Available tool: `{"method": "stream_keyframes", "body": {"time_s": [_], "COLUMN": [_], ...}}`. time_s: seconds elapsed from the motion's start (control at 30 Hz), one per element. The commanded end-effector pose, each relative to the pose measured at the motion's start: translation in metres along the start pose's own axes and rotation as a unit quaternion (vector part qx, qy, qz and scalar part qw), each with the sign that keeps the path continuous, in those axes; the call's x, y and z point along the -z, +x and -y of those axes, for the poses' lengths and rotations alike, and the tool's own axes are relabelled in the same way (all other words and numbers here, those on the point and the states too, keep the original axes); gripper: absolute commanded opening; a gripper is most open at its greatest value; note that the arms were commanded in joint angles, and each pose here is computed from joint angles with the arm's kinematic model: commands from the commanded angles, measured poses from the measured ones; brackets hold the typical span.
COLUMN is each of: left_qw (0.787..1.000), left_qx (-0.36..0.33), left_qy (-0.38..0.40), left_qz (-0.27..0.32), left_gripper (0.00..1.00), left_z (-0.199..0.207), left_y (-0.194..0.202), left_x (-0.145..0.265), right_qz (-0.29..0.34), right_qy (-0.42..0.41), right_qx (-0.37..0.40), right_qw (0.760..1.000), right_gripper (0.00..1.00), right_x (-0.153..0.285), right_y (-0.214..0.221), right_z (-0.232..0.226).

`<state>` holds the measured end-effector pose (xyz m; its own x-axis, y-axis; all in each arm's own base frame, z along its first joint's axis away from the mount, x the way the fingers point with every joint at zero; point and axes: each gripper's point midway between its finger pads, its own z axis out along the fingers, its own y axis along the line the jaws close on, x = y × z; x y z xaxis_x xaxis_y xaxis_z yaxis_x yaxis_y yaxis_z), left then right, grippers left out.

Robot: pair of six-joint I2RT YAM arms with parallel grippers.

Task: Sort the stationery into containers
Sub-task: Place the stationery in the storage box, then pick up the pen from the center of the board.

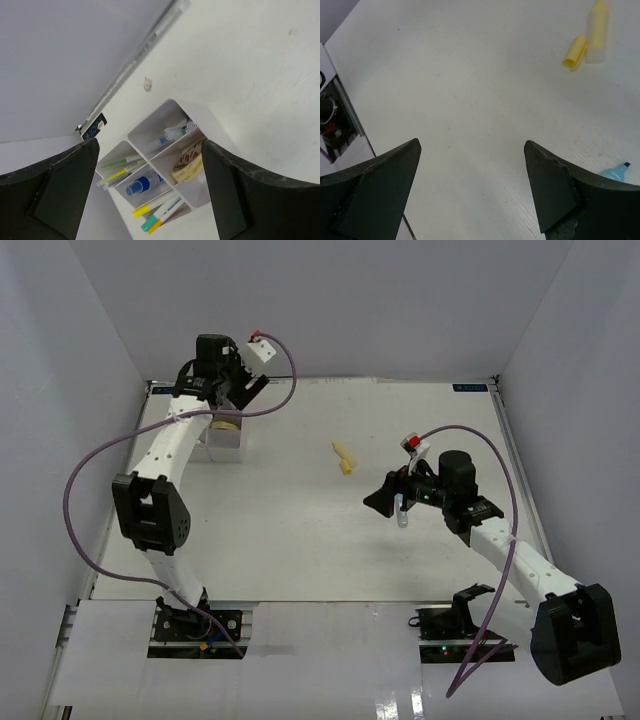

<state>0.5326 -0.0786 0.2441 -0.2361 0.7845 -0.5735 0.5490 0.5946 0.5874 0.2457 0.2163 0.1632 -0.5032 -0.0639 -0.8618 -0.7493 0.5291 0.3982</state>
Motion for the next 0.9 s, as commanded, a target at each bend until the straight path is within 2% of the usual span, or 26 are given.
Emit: {"method": "stream_keyframes", "body": {"time_s": [0.0,0.03,0.07,0.1,0.17,0.2,0.33,0.4,0.43,0.6,0.73,0.87], "left_qw": [0.975,0.973,0.964,0.949,0.936,0.917,0.883,0.877,0.867,0.850,0.849,0.855], "left_qx": [0.132,0.154,0.175,0.225,0.281,0.324,0.415,0.436,0.453,0.485,0.501,0.496], "left_qy": [-0.060,-0.052,-0.065,-0.068,-0.066,-0.068,-0.044,-0.022,-0.016,0.027,0.041,0.034], "left_qz": [0.168,0.166,0.188,0.208,0.203,0.225,0.214,0.202,0.208,0.203,0.162,0.148], "left_gripper": [0.94,0.95,0.96,0.98,0.98,0.98,0.98,0.98,0.98,0.98,0.98,0.98], "left_z": [-0.040,-0.028,-0.033,-0.033,-0.019,-0.019,0.010,0.030,0.034,0.067,0.095,0.107], "left_y": [-0.079,-0.071,-0.078,-0.083,-0.070,-0.074,-0.056,-0.045,-0.045,-0.034,-0.009,0.007], "left_x": [0.089,0.089,0.112,0.121,0.123,0.142,0.149,0.145,0.152,0.147,0.127,0.118], "right_qz": [0.028,0.032,0.021,0.023,0.020,0.012,-0.003,-0.003,-0.006,-0.035,-0.076,-0.110], "right_qy": [0.099,0.117,0.136,0.171,0.208,0.239,0.283,0.291,0.296,0.329,0.334,0.372], "right_qx": [0.008,0.006,-0.005,-0.011,-0.025,-0.034,-0.059,-0.071,-0.077,-0.107,-0.126,-0.143], "right_qw": [0.995,0.993,0.990,0.985,0.978,0.970,0.957,0.954,0.952,0.938,0.931,0.910], "right_gripper": [0.90,0.90,0.90,0.90,0.90,0.90,0.90,0.90,0.91,0.93,0.96,1.00], "right_x": [0.014,0.017,0.022,0.027,0.035,0.042,0.051,0.053,0.054,0.054,0.048,0.046], "right_y": [-0.031,-0.034,-0.029,-0.029,-0.026,-0.021,-0.009,-0.006,-0.002,0.017,0.032,0.039], "right_z": [0.024,0.028,0.031,0.041,0.050,0.058,0.069,0.071,0.073,0.086,0.093,0.111]}}
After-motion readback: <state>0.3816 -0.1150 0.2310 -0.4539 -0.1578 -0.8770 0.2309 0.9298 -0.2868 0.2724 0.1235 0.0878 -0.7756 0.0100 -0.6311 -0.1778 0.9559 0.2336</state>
